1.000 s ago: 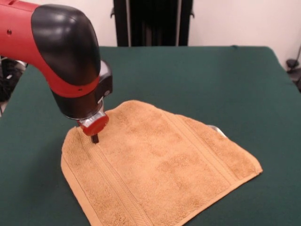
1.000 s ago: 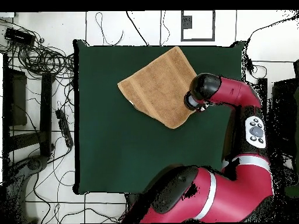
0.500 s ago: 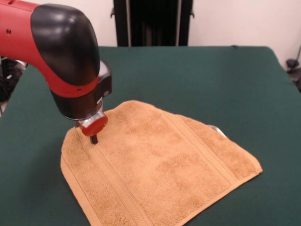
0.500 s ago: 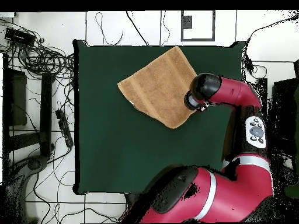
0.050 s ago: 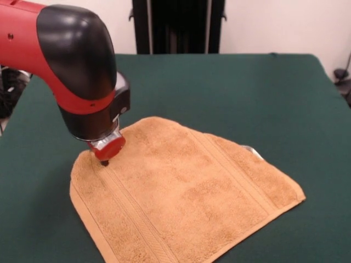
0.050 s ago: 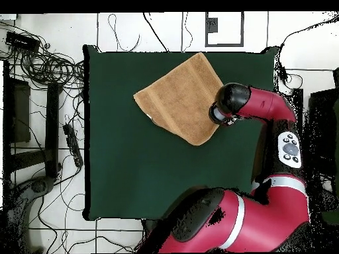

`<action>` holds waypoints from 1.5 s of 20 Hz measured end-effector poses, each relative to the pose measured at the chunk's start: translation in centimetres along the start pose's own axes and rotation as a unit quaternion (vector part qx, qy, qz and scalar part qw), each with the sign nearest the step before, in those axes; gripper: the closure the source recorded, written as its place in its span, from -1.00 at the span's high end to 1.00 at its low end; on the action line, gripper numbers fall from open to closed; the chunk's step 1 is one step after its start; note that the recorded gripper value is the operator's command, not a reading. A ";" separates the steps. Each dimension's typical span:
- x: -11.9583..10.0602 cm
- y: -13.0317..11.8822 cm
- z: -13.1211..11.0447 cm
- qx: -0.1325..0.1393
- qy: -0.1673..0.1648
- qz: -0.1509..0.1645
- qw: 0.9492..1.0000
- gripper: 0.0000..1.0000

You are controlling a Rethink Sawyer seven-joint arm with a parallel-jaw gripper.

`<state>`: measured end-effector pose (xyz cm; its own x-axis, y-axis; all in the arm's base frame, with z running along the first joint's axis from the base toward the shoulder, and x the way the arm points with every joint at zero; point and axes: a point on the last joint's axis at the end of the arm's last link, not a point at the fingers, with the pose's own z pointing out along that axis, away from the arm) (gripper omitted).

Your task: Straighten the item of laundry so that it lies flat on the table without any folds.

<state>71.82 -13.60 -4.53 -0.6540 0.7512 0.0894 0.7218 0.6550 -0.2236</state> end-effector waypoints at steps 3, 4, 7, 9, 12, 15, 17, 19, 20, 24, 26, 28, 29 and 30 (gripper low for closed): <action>0.0 0.2 0.1 -0.003 -0.008 -0.002 1.000 -1.00; 0.0 0.2 0.1 -0.002 -0.009 -0.002 1.000 -1.00; 0.1 0.3 0.0 0.001 -0.011 -0.004 1.000 -1.00; 0.1 0.4 0.0 0.002 -0.013 -0.005 1.000 -1.00; 0.2 0.4 0.1 0.005 -0.015 -0.007 1.000 -1.00; 0.2 0.4 0.1 0.005 -0.015 -0.007 1.000 -1.00; 0.2 0.4 0.1 0.005 -0.015 -0.007 1.000 -1.00; 0.2 0.4 0.0 0.005 -0.016 -0.008 1.000 -1.00; 0.2 0.4 0.0 0.005 -0.016 -0.007 1.000 -1.00; 0.1 0.3 -0.1 0.005 -0.016 -0.007 1.000 -1.00; 0.0 0.1 -0.4 0.004 -0.017 -0.006 1.000 -1.00; -0.3 -0.1 -0.7 0.003 -0.019 -0.004 1.000 -1.00; -0.5 -0.2 -1.0 0.002 -0.020 -0.002 1.000 -1.00; -0.6 -0.3 -1.3 0.001 -0.022 -0.001 1.000 -1.00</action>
<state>72.27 -14.17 -3.27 -0.6648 0.7455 0.0481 0.7197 0.6564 -0.2261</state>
